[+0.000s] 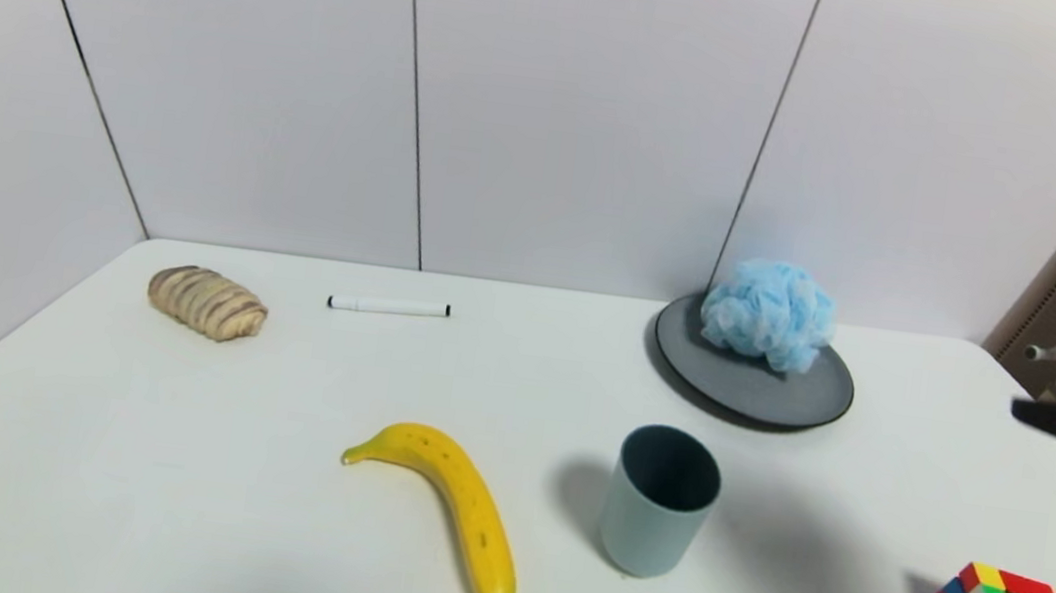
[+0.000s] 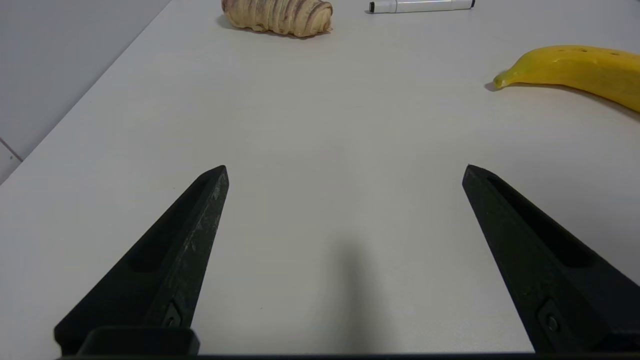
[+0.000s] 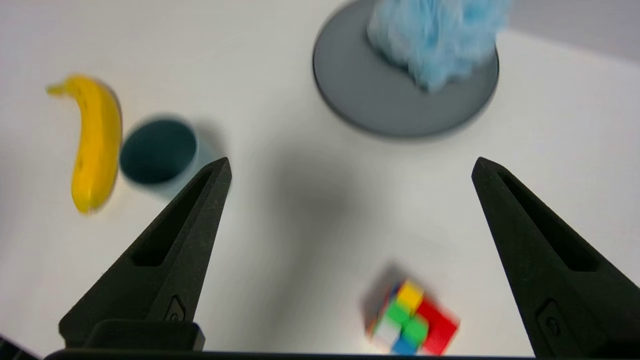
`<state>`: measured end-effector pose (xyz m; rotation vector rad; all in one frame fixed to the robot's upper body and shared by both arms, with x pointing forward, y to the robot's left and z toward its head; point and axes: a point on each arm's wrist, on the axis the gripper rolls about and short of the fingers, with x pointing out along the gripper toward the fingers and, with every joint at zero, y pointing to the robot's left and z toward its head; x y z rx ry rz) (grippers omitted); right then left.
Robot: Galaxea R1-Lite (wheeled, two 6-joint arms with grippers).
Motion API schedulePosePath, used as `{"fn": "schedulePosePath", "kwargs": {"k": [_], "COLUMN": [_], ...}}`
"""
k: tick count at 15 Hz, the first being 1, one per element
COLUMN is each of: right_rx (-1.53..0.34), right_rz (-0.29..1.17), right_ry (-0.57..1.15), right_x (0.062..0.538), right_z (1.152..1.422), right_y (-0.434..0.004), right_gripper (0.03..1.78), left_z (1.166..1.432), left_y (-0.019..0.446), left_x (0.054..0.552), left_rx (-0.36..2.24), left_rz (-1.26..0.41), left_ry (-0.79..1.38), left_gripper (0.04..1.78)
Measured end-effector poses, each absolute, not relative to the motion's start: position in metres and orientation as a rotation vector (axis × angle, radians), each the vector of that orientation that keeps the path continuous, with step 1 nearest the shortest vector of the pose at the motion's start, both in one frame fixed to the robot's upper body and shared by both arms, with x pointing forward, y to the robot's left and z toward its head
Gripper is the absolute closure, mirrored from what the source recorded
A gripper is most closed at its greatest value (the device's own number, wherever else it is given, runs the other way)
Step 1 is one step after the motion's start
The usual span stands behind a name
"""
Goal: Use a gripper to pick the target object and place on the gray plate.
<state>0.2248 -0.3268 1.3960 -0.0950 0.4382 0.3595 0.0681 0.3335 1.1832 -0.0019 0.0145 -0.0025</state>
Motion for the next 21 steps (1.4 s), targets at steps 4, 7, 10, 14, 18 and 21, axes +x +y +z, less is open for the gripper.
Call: {"fn": "schedulePosePath", "kwargs": {"k": [4,7,10,14,18,21], "right_rx": [-0.139,-0.139,-0.097,0.000,0.005,-0.002], "right_rz": [0.185,0.064,0.016,-0.009,-0.012,-0.008], "right_ry": [0.448,0.356,0.236,0.066,0.037,0.032], "right_x": [0.125,0.093,0.079,0.070,0.068,0.067], "right_z": [1.304,1.238,1.199,1.186,1.183,1.183], "right_y": [-0.333,-0.336,-0.337,-0.337,-0.337,-0.337], "right_gripper": [0.13,0.12,0.12,0.12,0.12,0.12], "left_z": [1.183,1.183,1.183,1.183,1.183,1.183], "left_y": [0.334,0.334,0.334,0.334,0.334,0.334], "left_x": [0.068,0.068,0.068,0.068,0.068,0.068], "left_rx": [-0.002,-0.002,-0.002,-0.002,-0.002,-0.002], "left_rz": [-0.003,-0.003,-0.003,-0.002,-0.003,-0.003], "left_ry": [0.015,0.015,0.015,0.014,0.014,0.014], "left_gripper": [0.13,0.13,0.13,0.13,0.13,0.13]}}
